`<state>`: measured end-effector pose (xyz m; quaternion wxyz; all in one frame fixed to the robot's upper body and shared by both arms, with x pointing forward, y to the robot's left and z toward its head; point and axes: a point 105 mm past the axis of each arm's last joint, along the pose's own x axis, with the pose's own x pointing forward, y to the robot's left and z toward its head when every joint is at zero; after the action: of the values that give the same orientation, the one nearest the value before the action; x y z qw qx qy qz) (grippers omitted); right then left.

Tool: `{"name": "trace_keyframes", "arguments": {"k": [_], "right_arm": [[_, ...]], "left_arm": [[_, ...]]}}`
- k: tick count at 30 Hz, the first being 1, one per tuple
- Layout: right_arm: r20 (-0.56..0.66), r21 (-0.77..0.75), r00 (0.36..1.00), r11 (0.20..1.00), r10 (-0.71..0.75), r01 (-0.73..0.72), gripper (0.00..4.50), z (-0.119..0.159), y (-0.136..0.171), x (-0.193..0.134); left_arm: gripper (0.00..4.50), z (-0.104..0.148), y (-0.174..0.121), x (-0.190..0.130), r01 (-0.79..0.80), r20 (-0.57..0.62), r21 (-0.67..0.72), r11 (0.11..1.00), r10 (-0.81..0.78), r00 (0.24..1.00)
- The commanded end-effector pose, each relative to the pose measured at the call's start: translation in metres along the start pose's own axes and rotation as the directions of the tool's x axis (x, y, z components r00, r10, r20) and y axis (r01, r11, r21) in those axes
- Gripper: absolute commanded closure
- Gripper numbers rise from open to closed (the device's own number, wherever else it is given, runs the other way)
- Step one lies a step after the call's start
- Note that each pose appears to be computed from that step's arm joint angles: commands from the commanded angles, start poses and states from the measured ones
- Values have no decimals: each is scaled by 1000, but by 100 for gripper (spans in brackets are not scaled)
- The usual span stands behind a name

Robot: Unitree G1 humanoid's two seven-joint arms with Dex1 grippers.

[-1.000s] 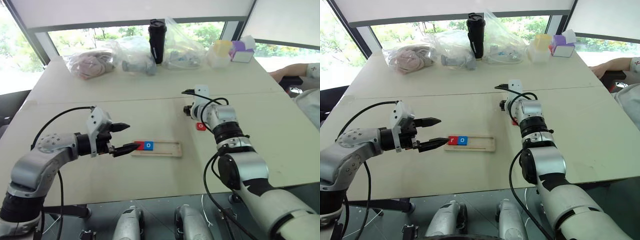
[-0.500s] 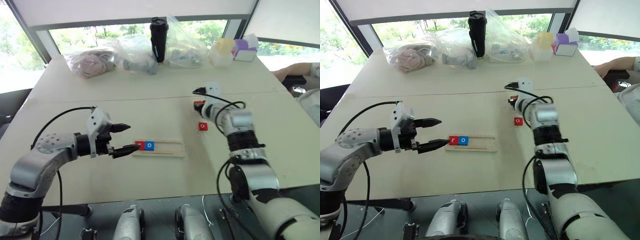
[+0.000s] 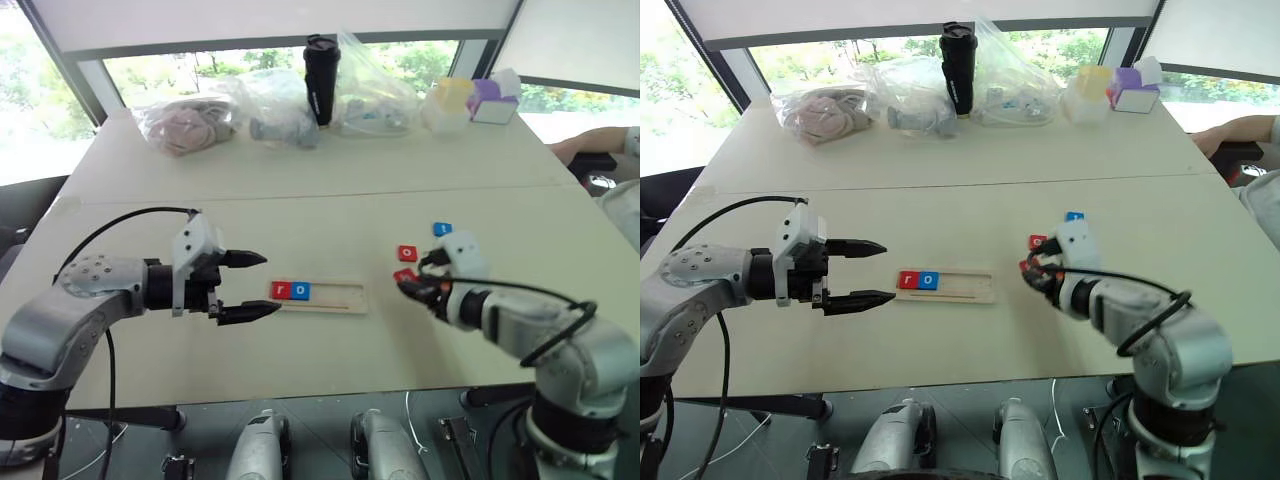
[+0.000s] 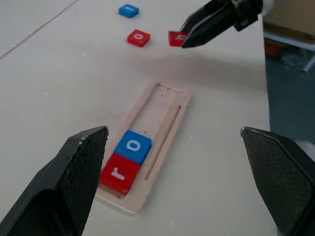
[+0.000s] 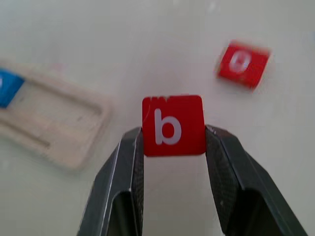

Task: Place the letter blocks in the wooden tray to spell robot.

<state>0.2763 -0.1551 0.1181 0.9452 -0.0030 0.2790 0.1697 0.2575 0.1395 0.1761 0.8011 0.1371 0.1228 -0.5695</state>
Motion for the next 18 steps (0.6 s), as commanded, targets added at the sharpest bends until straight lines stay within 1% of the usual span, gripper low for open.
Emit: {"name": "trace_keyframes", "arguments": {"k": [1,8,10,14,18], "right_arm": [[24,58,994,993,-109,107,333,-6,-1,-1],[5,136,980,971,-200,198,333,-16,6,5],[-10,144,968,957,-252,251,333,-20,4,4],[-24,139,959,949,-284,285,333,-26,6,3],[-24,121,944,936,-330,330,333,-26,0,0]], "left_arm": [[0,2,1,-2,11,-14,26,1000,-11,1000],[0,2,3,-2,10,-18,28,1000,-10,1000],[0,1,3,-2,11,-24,24,1000,-10,1000],[0,-2,3,-2,8,-33,22,1000,-7,999],[0,-3,4,-2,6,-35,22,1000,-5,999]]}}
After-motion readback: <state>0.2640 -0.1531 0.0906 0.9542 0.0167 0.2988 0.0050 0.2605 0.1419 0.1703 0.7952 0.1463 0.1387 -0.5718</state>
